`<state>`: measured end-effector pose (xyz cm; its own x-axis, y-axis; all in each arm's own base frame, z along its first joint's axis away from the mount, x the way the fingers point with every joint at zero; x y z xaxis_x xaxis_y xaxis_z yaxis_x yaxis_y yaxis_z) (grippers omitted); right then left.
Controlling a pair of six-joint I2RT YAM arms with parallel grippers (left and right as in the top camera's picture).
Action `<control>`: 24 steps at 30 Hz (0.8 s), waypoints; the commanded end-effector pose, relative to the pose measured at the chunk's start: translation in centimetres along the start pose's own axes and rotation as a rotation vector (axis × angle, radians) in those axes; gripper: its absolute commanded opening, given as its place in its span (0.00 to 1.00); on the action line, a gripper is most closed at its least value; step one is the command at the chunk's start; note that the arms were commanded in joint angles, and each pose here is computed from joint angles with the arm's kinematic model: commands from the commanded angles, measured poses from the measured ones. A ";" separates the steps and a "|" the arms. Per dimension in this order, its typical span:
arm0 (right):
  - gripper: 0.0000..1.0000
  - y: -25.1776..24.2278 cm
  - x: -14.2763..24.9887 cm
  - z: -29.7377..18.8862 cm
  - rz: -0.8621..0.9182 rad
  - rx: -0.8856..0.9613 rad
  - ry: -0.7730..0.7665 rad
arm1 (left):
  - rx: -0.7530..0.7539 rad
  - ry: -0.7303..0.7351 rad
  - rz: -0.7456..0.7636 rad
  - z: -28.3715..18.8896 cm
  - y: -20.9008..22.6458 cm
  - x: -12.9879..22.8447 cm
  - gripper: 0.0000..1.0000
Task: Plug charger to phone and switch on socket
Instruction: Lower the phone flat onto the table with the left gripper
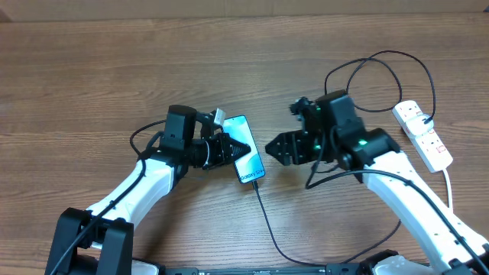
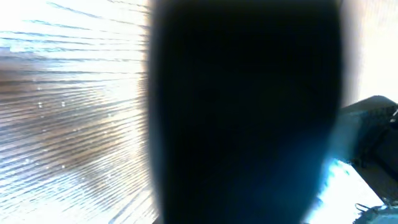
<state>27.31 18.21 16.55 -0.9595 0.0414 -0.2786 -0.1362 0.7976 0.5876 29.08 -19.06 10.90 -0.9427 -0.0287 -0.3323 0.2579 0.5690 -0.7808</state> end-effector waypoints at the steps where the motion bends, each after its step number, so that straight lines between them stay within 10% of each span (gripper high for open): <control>1: 0.82 0.5 0.0 -1.5 0.000 -0.004 -0.013 | 0.065 0.002 0.126 -0.2 -1.6 -0.5 0.04; 5: 1.00 0.0 1.4 -1.5 0.034 0.018 0.047 | 0.062 0.004 0.214 -0.2 -1.8 -1.0 0.04; 24: 1.00 -1.2 2.7 -1.6 0.071 0.088 0.097 | 0.001 0.392 0.075 3.2 2.2 -1.0 0.04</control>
<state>23.91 16.60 15.35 -0.9928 0.0334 -0.1150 -0.0346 0.8392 0.5427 31.40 -20.01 8.02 -0.9560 0.2682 -0.1193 0.2642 0.6092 -0.7477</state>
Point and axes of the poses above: each gripper's point midway between its finger pads, its own z axis out along the fingers, its own y axis along the line the jaws close on, x = y × z, the point moved 3 cm from there along -z, back along the fingers, and after that the axes turned 12 degrees about z, right-handed, at the moved point
